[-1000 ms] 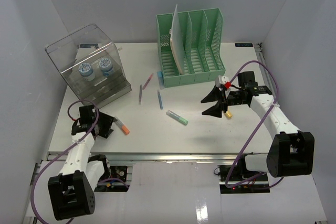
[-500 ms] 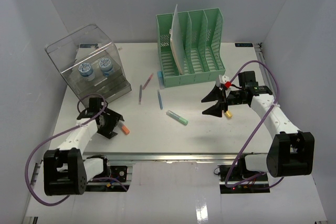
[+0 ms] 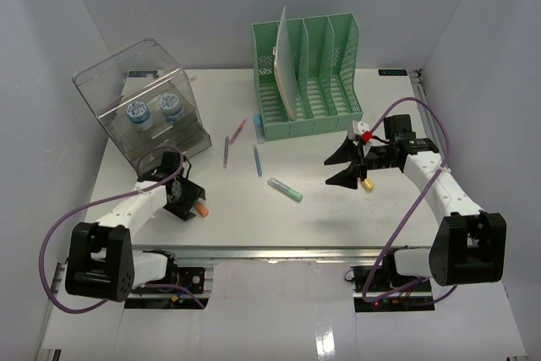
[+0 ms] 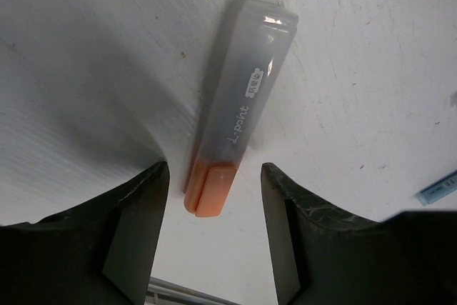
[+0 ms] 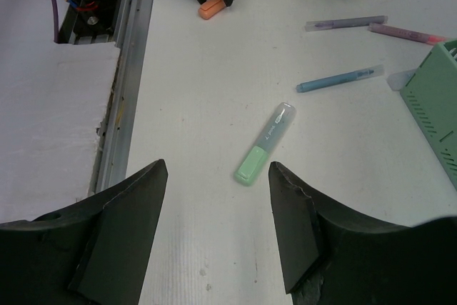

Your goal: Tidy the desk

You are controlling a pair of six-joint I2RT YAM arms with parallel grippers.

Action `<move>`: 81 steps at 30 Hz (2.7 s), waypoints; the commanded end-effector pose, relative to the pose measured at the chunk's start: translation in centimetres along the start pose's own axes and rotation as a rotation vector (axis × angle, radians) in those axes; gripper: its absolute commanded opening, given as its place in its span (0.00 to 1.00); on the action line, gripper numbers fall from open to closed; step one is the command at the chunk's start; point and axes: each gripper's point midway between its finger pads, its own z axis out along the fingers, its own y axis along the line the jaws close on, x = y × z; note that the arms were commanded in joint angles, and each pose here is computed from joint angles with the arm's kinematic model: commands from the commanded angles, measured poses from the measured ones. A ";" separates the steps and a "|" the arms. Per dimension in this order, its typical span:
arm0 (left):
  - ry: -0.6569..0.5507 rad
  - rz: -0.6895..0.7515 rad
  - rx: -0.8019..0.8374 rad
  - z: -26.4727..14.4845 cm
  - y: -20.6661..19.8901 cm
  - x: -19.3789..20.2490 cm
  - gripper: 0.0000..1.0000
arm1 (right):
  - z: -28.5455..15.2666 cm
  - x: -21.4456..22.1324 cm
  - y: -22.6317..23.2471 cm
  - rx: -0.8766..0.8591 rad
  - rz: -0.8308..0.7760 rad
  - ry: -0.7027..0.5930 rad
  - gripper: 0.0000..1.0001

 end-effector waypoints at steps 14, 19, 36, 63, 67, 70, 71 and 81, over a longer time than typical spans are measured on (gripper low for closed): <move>0.014 0.266 -0.342 2.3 6.5 0.4 0.57 | -0.1 -1.2 0.9 -0.011 -0.036 -0.038 0.66; 0.019 0.292 -0.293 2.0 5.5 0.8 0.28 | -0.2 -1.3 0.9 -0.009 -0.037 -0.038 0.66; -0.050 0.326 0.213 -6.9 -0.5 2.0 0.00 | -0.2 -1.0 0.8 -0.007 -0.033 -0.034 0.66; -0.776 1.500 -0.075 -14.0 -10.7 -14.1 0.00 | 0.0 -0.3 0.6 -0.008 -0.019 -0.028 0.67; -0.800 1.547 -0.134 -13.0 -11.5 -15.0 0.00 | 0.0 -0.1 0.5 -0.008 -0.014 -0.026 0.67; -0.825 1.569 -0.190 -12.2 -11.8 -15.7 0.01 | 0.0 -0.1 0.5 -0.007 -0.014 -0.023 0.67; -0.835 1.577 -0.209 -12.0 -11.8 -16.0 0.02 | 0.0 -0.1 0.5 -0.007 -0.014 -0.023 0.67; -0.872 1.549 -0.290 -11.0 -12.5 -17.7 0.57 | -0.1 -0.1 0.6 -0.005 -0.018 -0.020 0.67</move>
